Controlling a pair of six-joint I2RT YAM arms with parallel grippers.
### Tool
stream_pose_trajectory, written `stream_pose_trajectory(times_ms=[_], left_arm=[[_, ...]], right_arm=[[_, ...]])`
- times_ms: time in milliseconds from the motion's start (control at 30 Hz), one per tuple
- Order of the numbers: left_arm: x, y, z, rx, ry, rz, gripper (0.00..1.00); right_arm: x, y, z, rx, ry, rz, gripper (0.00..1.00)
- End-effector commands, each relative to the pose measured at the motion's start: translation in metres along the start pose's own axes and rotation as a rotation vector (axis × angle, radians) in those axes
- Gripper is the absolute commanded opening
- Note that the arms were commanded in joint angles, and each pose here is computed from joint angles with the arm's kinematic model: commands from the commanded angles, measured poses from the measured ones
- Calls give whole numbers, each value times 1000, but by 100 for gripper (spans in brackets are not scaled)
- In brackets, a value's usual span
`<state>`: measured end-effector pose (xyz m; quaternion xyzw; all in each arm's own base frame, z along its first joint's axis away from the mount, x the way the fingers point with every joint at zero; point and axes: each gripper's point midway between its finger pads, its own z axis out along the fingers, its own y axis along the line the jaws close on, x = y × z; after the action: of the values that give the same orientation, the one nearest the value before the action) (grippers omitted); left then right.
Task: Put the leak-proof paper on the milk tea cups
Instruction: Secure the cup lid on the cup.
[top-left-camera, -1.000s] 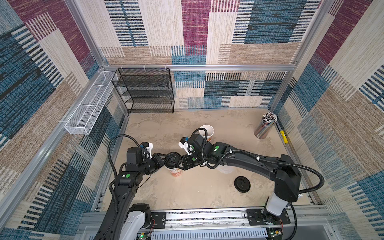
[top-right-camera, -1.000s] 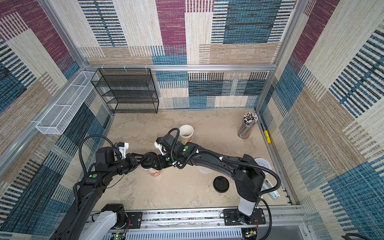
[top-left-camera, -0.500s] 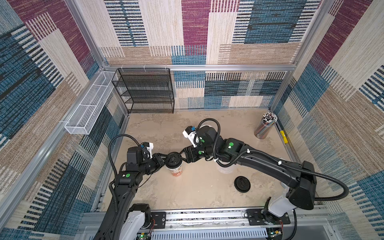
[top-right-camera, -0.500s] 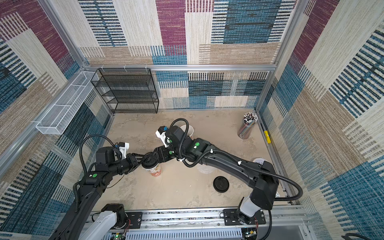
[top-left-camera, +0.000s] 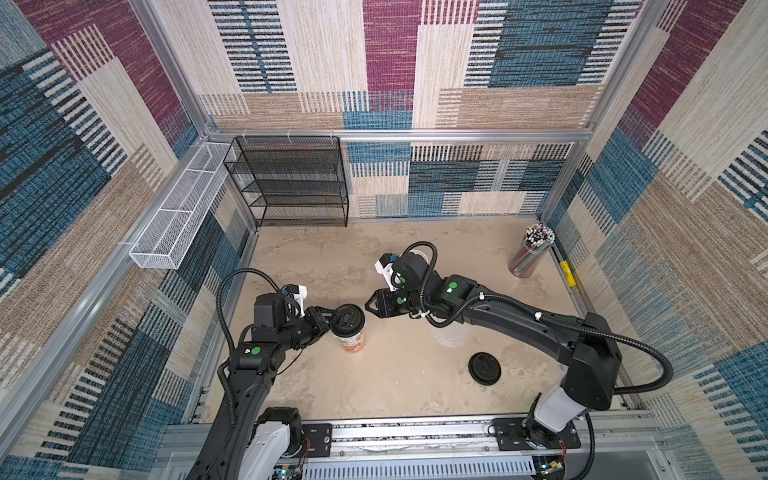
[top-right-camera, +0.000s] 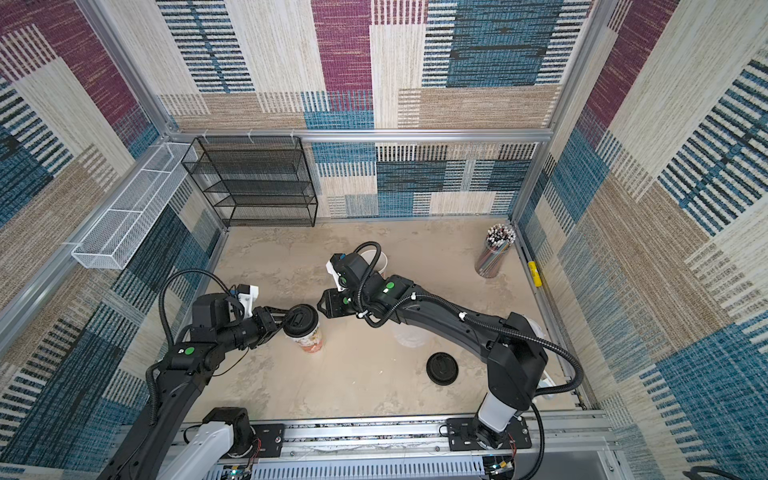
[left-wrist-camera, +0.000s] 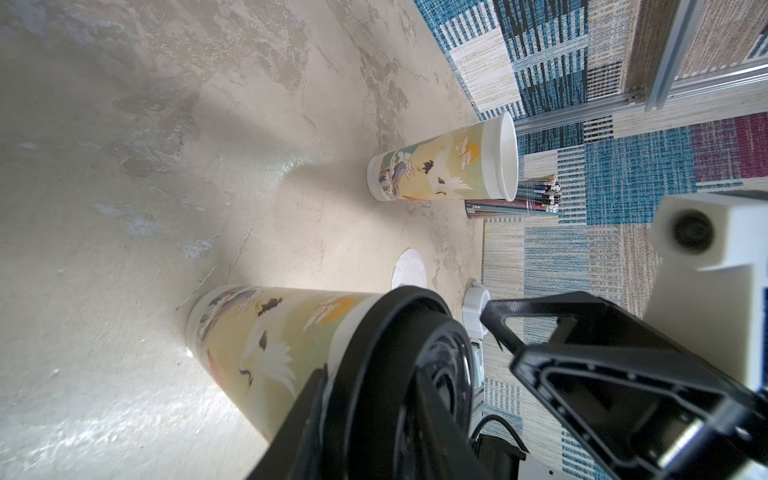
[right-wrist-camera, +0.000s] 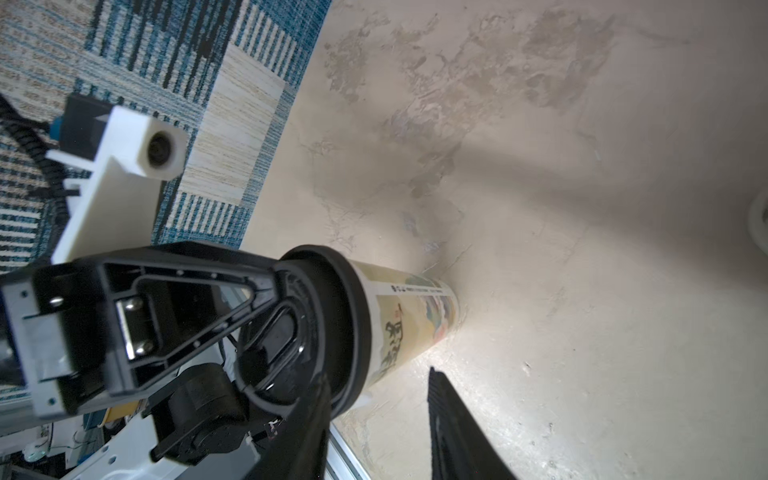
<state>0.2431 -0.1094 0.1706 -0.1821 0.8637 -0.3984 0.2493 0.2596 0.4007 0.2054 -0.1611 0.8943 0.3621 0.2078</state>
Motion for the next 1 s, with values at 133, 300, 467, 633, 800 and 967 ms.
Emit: stream_pose_trajectory(times_ms=[133,300,467,633,800,967], left_arm=[[55,72,-9,-320,158,-215,34],[56,72,-9,-322,161,-215,34],[57,72,-9,-324,161,-215,34],[57,73,-9,-326,162,-217,34],[57,73,-9,-330,163,-216,34],[58,74,-8,-335,166,-219,34]], right_arm=[[-4,9,14,-60,4,26,39],[0,9,19,-86,25,32,40],[3,5,25,-83,37,48,40],[5,1,34,-79,54,59,39],[26,-20,46,-33,107,72,39],[46,-39,54,17,160,74,38]])
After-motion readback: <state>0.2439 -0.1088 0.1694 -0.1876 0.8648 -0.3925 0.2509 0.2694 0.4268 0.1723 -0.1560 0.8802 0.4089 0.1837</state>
